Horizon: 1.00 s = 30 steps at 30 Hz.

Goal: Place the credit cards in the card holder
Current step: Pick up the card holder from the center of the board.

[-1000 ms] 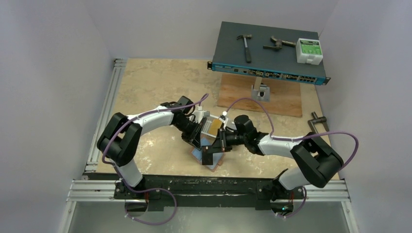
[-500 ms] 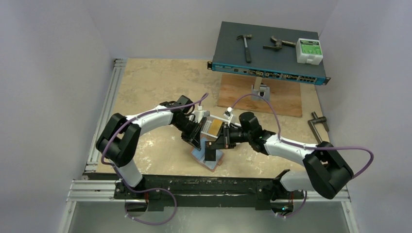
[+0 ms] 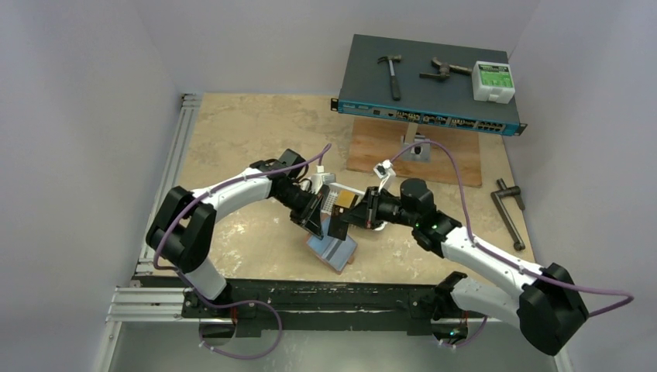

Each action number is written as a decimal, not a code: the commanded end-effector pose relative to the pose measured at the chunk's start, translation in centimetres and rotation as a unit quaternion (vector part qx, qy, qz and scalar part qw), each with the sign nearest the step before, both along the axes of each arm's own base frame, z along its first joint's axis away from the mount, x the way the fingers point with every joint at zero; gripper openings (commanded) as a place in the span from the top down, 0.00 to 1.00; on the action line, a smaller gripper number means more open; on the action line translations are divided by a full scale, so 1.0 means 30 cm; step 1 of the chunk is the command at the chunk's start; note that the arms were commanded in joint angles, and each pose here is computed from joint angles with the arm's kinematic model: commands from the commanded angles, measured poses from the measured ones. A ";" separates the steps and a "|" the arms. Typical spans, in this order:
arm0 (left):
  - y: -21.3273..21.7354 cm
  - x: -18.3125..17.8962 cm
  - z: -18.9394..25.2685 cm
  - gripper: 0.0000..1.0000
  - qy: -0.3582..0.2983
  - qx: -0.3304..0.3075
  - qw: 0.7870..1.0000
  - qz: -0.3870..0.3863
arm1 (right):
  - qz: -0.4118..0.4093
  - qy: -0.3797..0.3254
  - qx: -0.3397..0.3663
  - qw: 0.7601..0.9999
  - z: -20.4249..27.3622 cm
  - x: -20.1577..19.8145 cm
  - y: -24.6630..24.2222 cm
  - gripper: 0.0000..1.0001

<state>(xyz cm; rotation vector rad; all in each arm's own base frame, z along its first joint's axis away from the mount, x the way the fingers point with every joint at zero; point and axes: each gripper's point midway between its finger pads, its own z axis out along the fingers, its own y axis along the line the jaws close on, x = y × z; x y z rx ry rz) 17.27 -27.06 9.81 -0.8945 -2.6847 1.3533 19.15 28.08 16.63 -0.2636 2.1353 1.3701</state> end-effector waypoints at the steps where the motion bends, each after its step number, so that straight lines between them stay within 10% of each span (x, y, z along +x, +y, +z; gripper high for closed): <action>1: -0.019 -0.006 0.090 1.00 -0.022 -0.055 0.998 -0.020 | -0.043 -0.052 0.034 0.997 0.079 0.036 -0.024 1.00; 30: 0.011 -0.046 0.540 1.00 -0.133 -0.170 0.975 -0.056 | -0.007 -0.275 0.205 0.939 0.450 -0.112 -0.092 1.00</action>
